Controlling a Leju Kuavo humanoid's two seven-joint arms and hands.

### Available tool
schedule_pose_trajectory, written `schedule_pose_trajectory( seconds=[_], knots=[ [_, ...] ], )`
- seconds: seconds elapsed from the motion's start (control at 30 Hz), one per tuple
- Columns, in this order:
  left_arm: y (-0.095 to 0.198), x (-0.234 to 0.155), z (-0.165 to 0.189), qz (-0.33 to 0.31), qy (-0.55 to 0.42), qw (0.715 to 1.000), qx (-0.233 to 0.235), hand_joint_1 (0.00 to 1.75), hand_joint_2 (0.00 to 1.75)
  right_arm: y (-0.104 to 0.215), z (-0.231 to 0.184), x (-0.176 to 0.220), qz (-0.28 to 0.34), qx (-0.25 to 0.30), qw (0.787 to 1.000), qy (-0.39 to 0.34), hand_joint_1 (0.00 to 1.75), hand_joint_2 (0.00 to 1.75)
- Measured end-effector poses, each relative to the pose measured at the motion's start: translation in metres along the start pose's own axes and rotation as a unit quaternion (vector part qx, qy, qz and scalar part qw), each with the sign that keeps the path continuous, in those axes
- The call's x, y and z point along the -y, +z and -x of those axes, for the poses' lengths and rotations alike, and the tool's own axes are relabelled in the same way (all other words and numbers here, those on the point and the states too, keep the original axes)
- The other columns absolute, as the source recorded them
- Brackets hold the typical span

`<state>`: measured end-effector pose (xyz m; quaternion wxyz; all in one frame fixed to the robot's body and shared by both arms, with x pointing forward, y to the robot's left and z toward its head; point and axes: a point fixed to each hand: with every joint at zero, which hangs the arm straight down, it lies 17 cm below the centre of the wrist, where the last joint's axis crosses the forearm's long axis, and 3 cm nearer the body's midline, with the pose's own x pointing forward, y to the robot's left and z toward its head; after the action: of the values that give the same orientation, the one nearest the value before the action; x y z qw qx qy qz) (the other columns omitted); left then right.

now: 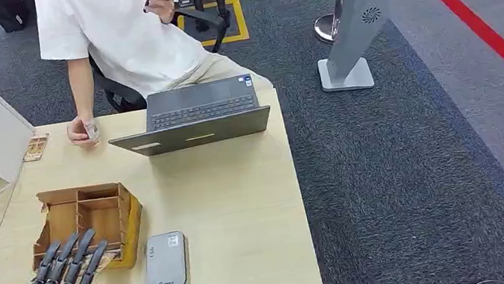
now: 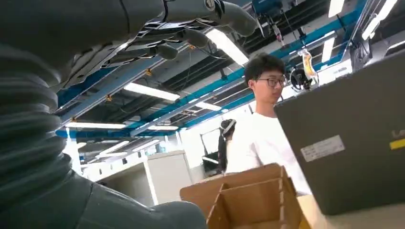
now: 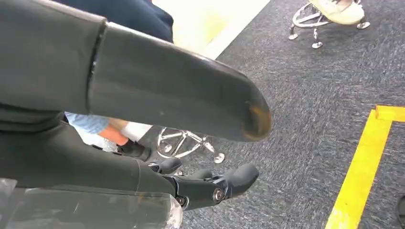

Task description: Pass the card to the sensor for recognition and then transmit it.

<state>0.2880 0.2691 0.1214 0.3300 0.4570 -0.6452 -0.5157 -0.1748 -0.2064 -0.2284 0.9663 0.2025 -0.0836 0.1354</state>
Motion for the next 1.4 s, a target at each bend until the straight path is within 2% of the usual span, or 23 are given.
schedule_pose_trajectory(
  seconds=[0.27, 0.67, 0.97, 1.13, 1.17, 1.4],
  knots=[
    [0.021, 0.029, 0.048, 0.040, -0.033, 0.998, -0.035, 0.00, 1.75, -0.001, -0.003, 0.002, 0.001, 0.000, 1.000, 0.002, 0.00, 0.00],
    [0.040, 0.048, 0.081, 0.069, -0.051, 0.993, -0.075, 0.00, 1.75, -0.004, -0.006, 0.002, 0.001, 0.000, 1.000, 0.003, 0.00, 0.00],
    [0.048, 0.056, 0.091, 0.080, -0.051, 0.991, -0.093, 0.00, 1.75, -0.004, -0.007, 0.003, 0.002, 0.000, 1.000, 0.003, 0.00, 0.00],
    [0.041, 0.058, 0.082, 0.077, -0.056, 0.993, -0.073, 0.00, 1.75, -0.004, -0.009, 0.003, 0.000, 0.001, 1.000, 0.005, 0.00, 0.00],
    [0.038, 0.058, 0.081, 0.074, -0.056, 0.993, -0.073, 0.00, 1.75, -0.004, -0.009, 0.003, 0.000, 0.001, 1.000, 0.005, 0.00, 1.75],
    [0.019, 0.060, 0.072, 0.061, -0.049, 0.994, -0.075, 0.00, 1.75, -0.005, -0.011, 0.003, -0.002, 0.002, 1.000, 0.006, 0.00, 1.75]
  ],
)
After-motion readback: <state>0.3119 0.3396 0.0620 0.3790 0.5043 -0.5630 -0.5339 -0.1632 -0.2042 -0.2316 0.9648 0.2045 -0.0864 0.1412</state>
